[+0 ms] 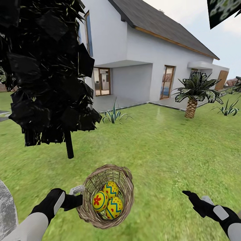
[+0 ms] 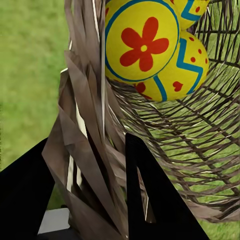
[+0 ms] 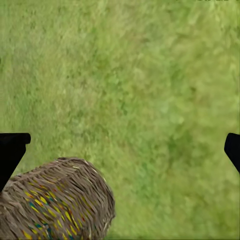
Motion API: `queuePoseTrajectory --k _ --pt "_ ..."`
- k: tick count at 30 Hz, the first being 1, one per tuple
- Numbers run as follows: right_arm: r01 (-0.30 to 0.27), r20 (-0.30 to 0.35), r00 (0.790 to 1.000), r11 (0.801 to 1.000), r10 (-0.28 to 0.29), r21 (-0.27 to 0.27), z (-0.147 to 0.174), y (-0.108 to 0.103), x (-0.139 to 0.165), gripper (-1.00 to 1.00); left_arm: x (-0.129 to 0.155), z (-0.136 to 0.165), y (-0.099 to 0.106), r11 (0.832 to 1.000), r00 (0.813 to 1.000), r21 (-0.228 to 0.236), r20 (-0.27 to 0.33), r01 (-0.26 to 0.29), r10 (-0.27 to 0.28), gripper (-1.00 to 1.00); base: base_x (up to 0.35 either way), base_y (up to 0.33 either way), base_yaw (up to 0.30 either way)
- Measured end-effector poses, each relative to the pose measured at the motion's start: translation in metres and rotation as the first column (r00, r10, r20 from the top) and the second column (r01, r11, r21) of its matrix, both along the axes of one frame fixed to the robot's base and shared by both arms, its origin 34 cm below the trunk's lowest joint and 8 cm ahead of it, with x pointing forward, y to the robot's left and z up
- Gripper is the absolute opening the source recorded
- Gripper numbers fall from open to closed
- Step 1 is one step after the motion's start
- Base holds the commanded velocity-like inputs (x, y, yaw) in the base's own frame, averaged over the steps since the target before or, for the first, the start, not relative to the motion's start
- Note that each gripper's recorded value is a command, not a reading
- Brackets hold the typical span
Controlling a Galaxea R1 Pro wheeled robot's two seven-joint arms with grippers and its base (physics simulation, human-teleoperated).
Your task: Take the three Easter eggs out of the wicker basket on the lawn in the garden, then place them on the lawn next to a single tree (choose any tree) so that all three eggs are next to the same tree and none are left in the basket.
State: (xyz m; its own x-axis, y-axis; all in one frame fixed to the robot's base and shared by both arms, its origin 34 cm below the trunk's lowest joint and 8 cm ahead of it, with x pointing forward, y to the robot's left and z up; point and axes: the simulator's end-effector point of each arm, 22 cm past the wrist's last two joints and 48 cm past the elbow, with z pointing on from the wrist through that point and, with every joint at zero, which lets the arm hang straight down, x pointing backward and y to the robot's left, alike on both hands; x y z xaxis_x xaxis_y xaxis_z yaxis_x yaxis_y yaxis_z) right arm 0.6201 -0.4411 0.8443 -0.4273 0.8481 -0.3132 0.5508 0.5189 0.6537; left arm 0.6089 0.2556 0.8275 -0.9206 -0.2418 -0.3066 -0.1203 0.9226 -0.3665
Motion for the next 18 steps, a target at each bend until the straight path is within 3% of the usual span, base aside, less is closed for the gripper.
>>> queuePoseTrajectory --k 3,4,5,6,9,15,18 --pt "-0.004 0.009 1.0 1.0 0.005 -0.003 0.0 0.002 0.004 1.0 0.0 -0.003 0.001 1.0 1.0 0.008 -0.005 0.004 -0.004 -1.0 0.0 0.0 0.0" --pt "-0.017 0.007 1.0 1.0 0.017 0.008 -0.004 0.017 0.007 1.0 0.001 -0.003 0.0 1.0 1.0 0.005 -0.005 0.002 -0.002 -1.0 0.0 0.0 0.0" --pt "-0.062 0.02 0.998 0.998 0.061 0.021 -0.004 0.056 0.019 1.0 0.001 -0.004 0.001 1.0 1.0 0.004 -0.005 -0.001 0.001 -1.0 0.0 0.0 0.0" --pt "-0.097 0.067 0.993 0.995 0.097 0.003 0.012 0.08 0.04 1.0 0.002 -0.005 0.002 1.0 1.0 0.007 -0.005 -0.001 0.001 -1.0 0.0 0.0 0.0" --pt "-0.093 0.188 0.976 0.989 0.113 -0.116 0.071 0.077 0.083 1.0 0.002 -0.007 0.004 1.0 1.0 0.014 -0.006 0.001 -0.001 -1.0 0.0 0.0 0.0" --pt "-0.079 0.224 0.968 0.985 0.113 -0.155 0.086 0.068 0.094 1.0 0.005 -0.013 0.004 1.0 1.0 0.019 -0.008 -0.006 0.006 -1.0 0.0 0.0 0.0" --pt "-0.098 0.25 0.958 0.978 0.143 -0.184 0.101 0.071 0.104 1.0 0.002 -0.021 0.02 0.996 0.999 0.09 -0.026 -0.021 0.023 -1.0 0.0 0.0 0.0"
